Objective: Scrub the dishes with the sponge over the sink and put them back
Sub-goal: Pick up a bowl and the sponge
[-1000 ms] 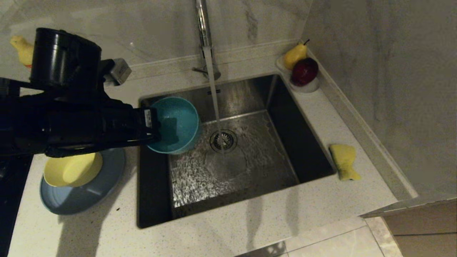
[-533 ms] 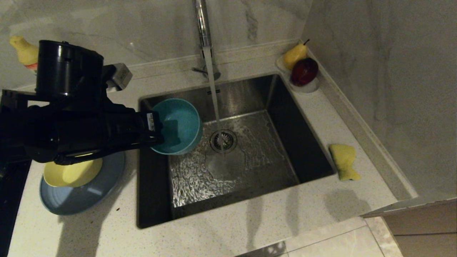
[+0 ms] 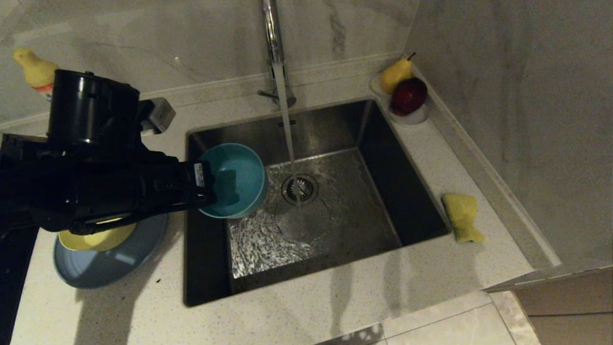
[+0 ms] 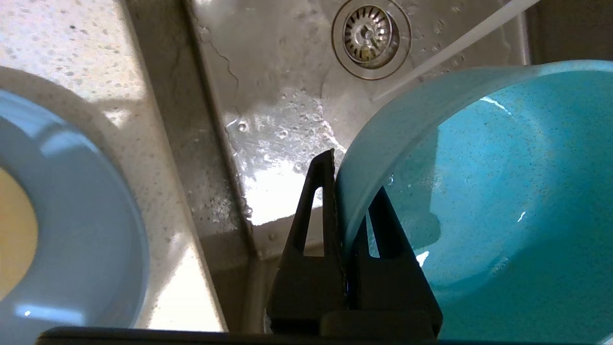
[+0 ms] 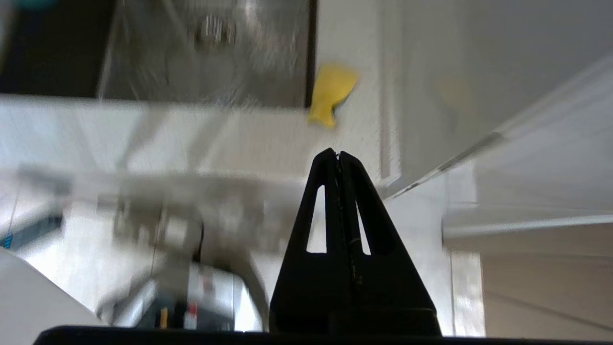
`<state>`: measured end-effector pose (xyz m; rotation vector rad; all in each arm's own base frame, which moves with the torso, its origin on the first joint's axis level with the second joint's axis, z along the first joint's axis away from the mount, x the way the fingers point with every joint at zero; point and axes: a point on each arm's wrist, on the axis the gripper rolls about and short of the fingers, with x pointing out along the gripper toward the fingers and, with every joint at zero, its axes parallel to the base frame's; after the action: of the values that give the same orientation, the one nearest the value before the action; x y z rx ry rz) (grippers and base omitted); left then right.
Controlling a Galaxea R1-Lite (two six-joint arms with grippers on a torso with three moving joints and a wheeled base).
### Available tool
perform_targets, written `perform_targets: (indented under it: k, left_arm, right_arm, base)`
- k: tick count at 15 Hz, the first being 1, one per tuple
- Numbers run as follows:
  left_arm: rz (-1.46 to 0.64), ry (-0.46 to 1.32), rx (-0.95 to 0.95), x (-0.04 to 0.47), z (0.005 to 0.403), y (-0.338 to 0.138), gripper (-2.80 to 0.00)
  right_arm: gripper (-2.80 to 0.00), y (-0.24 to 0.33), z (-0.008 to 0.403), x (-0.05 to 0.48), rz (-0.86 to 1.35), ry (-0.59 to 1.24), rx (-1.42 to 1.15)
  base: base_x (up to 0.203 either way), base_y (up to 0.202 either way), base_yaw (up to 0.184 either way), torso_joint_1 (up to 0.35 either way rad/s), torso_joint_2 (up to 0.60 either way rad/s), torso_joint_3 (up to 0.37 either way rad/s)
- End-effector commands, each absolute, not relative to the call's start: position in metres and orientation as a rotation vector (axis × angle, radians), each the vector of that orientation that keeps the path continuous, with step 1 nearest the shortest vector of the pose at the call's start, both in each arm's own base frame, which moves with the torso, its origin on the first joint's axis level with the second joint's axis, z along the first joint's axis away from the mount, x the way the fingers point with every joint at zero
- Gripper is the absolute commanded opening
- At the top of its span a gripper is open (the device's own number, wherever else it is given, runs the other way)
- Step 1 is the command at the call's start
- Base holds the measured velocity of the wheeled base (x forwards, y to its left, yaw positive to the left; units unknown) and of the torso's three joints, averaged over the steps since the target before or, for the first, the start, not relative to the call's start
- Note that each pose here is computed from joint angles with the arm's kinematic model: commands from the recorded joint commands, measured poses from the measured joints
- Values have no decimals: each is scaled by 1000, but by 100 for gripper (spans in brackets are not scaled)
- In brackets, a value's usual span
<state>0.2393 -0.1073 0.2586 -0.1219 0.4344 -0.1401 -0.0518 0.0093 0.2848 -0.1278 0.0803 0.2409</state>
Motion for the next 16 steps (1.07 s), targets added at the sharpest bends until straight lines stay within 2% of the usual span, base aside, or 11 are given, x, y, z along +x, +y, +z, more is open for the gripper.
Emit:
perform_targets:
  k: [1, 4, 5, 9, 16]
  left_arm:
    - [-137, 438, -122, 238, 257, -106, -280]
    - [-135, 473, -109, 238, 246, -107, -280]
    - [-134, 472, -109, 238, 245, -107, -280]
    - [-133, 466, -112, 237, 245, -106, -280]
    - [-128, 504, -100, 237, 234, -106, -280]
  right_arm:
    - [-280, 6, 294, 19, 268, 294, -121]
    - [-280, 2, 294, 72, 283, 350, -107]
    - [0, 2, 291, 83, 296, 370, -111]
    - [0, 9, 265, 123, 356, 527, -109]
    - [0, 24, 239, 164, 422, 617, -87]
  base:
    - [0, 0, 0, 0, 0, 0]
    - [0, 0, 0, 0, 0, 0]
    - [0, 0, 0, 0, 0, 0]
    - [0, 0, 0, 0, 0, 0]
    - [0, 0, 0, 0, 0, 0]
